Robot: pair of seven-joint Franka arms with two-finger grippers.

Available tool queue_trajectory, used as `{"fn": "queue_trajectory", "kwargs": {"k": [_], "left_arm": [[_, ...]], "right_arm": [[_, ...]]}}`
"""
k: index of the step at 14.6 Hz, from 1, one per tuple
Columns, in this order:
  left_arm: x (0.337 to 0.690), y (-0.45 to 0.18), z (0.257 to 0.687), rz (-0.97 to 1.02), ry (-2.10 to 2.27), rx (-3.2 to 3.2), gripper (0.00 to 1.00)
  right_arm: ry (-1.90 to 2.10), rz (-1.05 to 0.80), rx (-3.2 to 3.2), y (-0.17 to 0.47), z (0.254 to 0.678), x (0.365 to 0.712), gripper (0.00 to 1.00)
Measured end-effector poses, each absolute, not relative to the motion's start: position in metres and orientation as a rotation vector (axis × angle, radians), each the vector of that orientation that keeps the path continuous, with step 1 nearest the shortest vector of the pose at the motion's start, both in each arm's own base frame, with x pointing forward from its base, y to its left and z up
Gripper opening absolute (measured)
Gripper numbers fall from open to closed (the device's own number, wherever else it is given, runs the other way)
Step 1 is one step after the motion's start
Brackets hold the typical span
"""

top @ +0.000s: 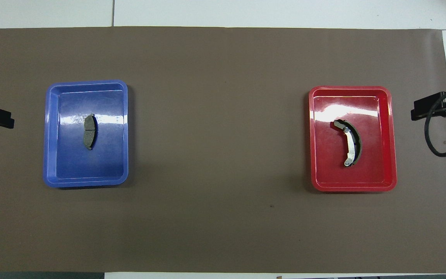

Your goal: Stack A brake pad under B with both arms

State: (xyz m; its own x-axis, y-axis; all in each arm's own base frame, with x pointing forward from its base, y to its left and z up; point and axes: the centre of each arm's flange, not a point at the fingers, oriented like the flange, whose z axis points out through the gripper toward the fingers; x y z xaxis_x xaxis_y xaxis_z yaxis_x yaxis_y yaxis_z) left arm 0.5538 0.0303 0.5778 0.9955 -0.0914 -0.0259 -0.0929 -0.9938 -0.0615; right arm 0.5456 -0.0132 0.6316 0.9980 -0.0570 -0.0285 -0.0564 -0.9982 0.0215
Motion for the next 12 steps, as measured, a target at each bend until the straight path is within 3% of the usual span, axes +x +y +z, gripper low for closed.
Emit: {"fn": "queue_trajectory", "kwargs": {"k": [7,12], "left_arm": [[0.561,0.009,0.575,-0.050,0.201,-3.068,0.99],[0.568,-0.004,0.522,-0.138,0.250,-3.062,0.99]], "right_arm": [[-0.089,-0.046,3.119,-0.013,0.631,0.546,1.00],[-0.089,-0.046,3.119,-0.013,0.631,0.546,1.00]]}}
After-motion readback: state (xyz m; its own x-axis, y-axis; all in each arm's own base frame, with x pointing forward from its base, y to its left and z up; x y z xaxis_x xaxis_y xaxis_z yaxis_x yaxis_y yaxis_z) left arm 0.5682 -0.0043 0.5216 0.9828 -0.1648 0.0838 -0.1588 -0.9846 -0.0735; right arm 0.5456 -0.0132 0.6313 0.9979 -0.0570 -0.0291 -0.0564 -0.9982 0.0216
